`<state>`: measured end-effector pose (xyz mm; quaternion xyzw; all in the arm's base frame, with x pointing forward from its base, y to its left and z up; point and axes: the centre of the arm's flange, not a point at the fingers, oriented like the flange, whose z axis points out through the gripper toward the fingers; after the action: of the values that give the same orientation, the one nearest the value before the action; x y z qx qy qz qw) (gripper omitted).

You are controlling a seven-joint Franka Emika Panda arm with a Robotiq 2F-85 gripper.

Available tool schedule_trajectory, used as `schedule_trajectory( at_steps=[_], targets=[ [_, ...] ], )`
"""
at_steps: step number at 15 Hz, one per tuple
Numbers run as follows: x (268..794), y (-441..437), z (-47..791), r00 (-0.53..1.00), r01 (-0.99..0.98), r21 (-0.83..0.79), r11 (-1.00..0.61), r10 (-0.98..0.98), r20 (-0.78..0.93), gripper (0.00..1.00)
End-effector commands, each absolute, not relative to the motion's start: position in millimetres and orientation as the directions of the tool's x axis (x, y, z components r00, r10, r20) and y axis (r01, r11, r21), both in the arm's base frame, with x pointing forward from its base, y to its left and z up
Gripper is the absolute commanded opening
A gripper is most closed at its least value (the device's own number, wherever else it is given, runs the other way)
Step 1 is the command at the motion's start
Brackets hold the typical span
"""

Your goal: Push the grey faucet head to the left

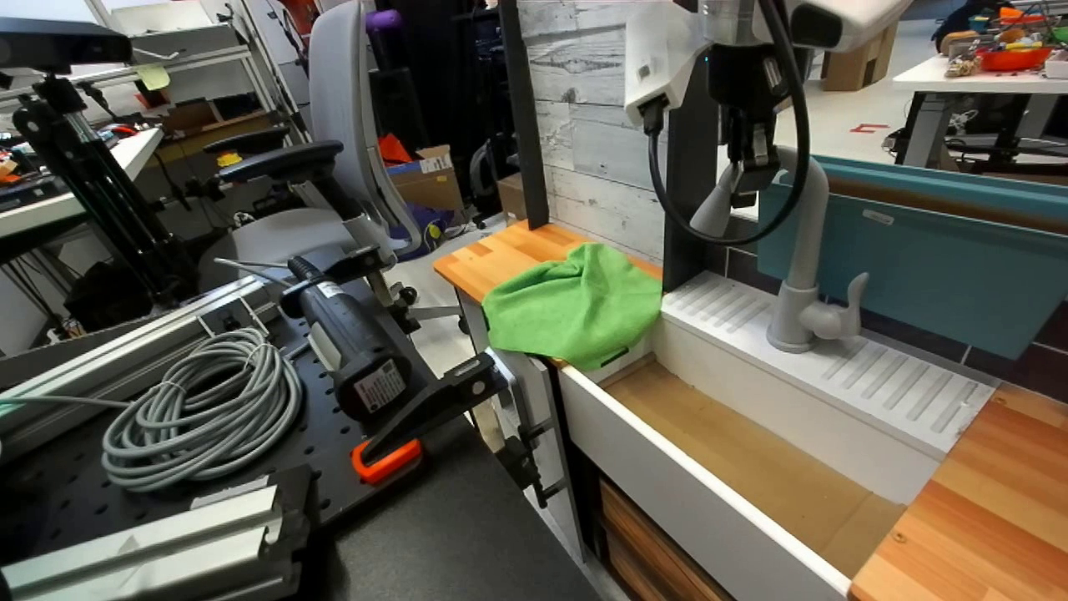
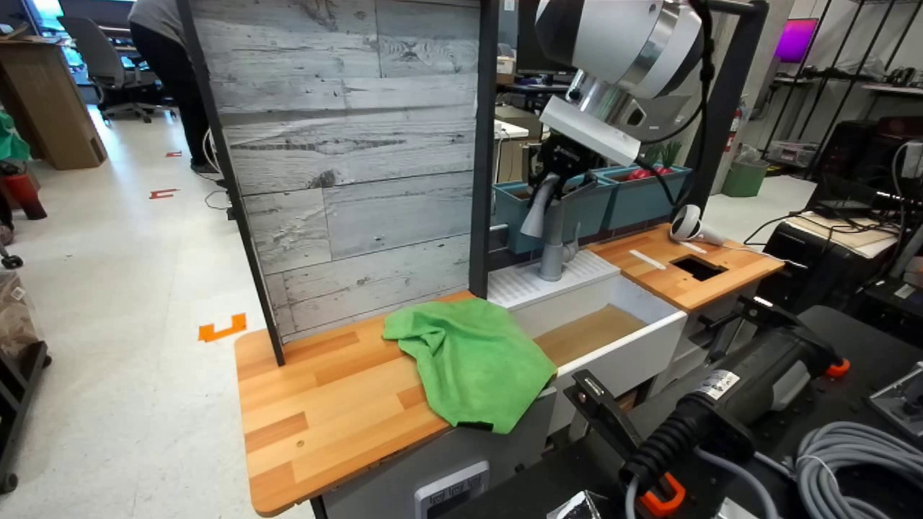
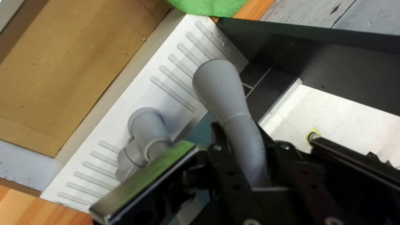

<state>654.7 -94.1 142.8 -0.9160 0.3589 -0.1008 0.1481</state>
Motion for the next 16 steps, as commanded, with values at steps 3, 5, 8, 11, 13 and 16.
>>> schedule_trajectory(
  at_steps=[3,5,8,11,13,16],
  targets=[
    [658,-59,152,0.736,-0.561,-0.433,-0.705,-0.664,0.128,0.51],
    [648,-57,154,0.765,-0.528,-0.427,-0.734,-0.629,0.137,0.63],
    [632,-55,157,0.795,-0.482,-0.416,-0.771,-0.584,0.161,0.84],
    [613,-54,160,0.822,-0.432,-0.394,-0.811,-0.534,0.199,1.00],
    [600,-51,165,0.840,-0.413,-0.380,-0.828,-0.507,0.194,1.00],
    [576,-44,175,0.868,-0.396,-0.345,-0.851,-0.469,0.160,1.00]
  ],
)
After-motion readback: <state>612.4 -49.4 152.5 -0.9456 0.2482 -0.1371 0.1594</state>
